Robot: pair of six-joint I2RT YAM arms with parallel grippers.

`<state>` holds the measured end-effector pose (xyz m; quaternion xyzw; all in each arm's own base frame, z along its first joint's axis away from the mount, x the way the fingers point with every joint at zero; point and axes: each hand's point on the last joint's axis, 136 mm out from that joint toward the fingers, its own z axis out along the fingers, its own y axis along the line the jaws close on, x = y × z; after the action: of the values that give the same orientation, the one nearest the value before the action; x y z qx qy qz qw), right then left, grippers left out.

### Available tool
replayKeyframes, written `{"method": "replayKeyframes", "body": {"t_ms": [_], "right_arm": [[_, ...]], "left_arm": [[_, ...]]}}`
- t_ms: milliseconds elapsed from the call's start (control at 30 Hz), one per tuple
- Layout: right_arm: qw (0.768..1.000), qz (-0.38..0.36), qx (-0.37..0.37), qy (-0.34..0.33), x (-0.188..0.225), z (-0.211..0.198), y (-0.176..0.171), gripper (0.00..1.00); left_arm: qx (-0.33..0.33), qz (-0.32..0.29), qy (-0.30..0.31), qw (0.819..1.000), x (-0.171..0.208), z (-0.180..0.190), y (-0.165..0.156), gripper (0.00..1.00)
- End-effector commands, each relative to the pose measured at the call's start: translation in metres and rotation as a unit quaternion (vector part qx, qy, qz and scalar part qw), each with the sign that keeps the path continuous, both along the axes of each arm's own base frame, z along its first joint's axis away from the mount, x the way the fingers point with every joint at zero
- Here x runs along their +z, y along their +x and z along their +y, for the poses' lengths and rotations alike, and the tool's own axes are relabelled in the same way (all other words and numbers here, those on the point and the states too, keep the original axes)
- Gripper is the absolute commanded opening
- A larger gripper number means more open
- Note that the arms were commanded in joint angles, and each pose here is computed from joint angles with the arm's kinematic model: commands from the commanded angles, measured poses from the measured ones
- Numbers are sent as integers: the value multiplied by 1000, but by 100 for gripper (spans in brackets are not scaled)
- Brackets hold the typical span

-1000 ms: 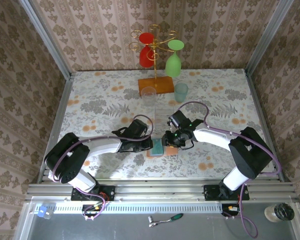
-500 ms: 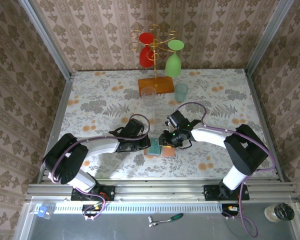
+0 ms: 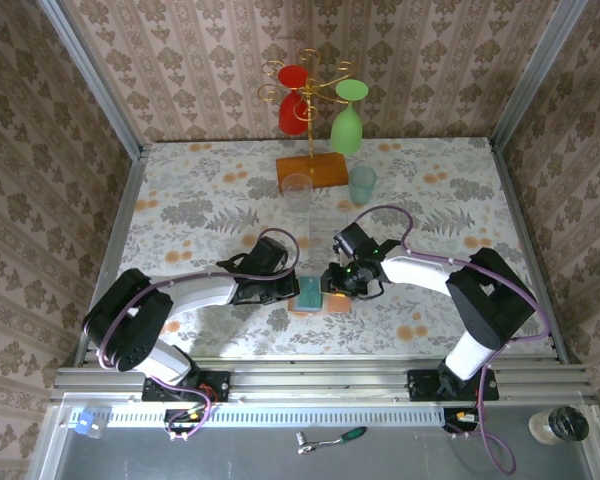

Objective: Take the credit cards out of the card holder

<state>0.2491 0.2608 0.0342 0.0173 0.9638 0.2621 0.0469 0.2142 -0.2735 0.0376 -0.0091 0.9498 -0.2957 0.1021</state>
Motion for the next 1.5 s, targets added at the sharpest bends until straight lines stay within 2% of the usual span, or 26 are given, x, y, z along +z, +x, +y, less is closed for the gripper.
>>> {"method": "replayKeyframes", "body": {"t_ms": [0, 200, 467, 633, 933, 1467], "right_arm": [[999, 11, 6, -41, -11, -12, -3, 31], [997, 9, 12, -72, -17, -21, -1, 31], [997, 2, 18, -76, -14, -22, 3, 31], [998, -12, 15, -56, 2, -17, 5, 31], [999, -22, 7, 24, 25, 4, 5, 32], [998, -1, 4, 65, 16, 18, 2, 32]], "left_arm": [[-8, -20, -9, 1000, 17, -5, 6, 3], [-10, -20, -11, 1000, 19, -6, 6, 3], [-12, -17, -11, 1000, 17, -8, 7, 3], [-13, -16, -11, 1000, 16, -10, 7, 3], [-17, -13, -7, 1000, 12, -13, 7, 3], [-26, 0, 9, 1000, -2, -13, 2, 0]]}}
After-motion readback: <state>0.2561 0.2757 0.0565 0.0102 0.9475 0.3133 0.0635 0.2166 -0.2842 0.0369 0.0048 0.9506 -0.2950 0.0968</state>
